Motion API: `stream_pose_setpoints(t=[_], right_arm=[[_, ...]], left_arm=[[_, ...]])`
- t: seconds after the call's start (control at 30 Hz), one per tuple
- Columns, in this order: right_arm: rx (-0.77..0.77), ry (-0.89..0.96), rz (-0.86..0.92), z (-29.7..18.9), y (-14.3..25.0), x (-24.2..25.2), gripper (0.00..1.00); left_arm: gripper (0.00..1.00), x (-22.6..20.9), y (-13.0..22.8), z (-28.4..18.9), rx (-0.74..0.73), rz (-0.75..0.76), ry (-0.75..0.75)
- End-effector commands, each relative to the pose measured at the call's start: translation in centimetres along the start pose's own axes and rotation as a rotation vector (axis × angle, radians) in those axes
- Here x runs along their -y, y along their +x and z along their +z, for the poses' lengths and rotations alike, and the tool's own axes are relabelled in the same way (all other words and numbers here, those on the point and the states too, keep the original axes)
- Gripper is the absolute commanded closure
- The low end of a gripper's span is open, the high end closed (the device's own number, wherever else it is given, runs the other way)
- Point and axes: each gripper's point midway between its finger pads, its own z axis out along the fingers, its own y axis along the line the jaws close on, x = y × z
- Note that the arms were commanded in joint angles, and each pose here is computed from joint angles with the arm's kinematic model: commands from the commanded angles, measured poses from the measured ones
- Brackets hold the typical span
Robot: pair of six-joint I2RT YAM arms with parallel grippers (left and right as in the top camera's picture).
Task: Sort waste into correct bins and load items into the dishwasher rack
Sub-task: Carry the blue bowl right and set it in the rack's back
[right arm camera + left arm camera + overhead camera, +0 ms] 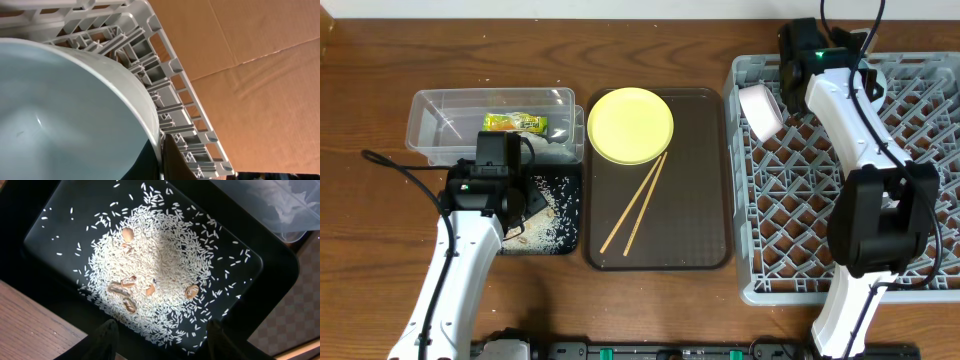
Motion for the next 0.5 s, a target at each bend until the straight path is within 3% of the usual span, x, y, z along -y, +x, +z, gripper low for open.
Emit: stream_pose_setpoints(t=[0.0,0.13,0.47], right_arm=[[0.002,-0.023,-0.016,-0.5,0.4,-2.0,0.99],[0.008,-0.051,-0.029,-1.3,0.5,-2.7,0.98],[-0.118,-0.289,-0.090,-2.6,3.4,-6.6,0.82]], left_arm=[[0.40,-0.3,-0.3,-0.2,0.013,-0.009,-0.010],[0.41,-0.3,-0.3,-0.2,0.013,-0.009,-0.011],[0.40,-0.3,-0.3,-0.2,0.013,-0.009,-0.011]])
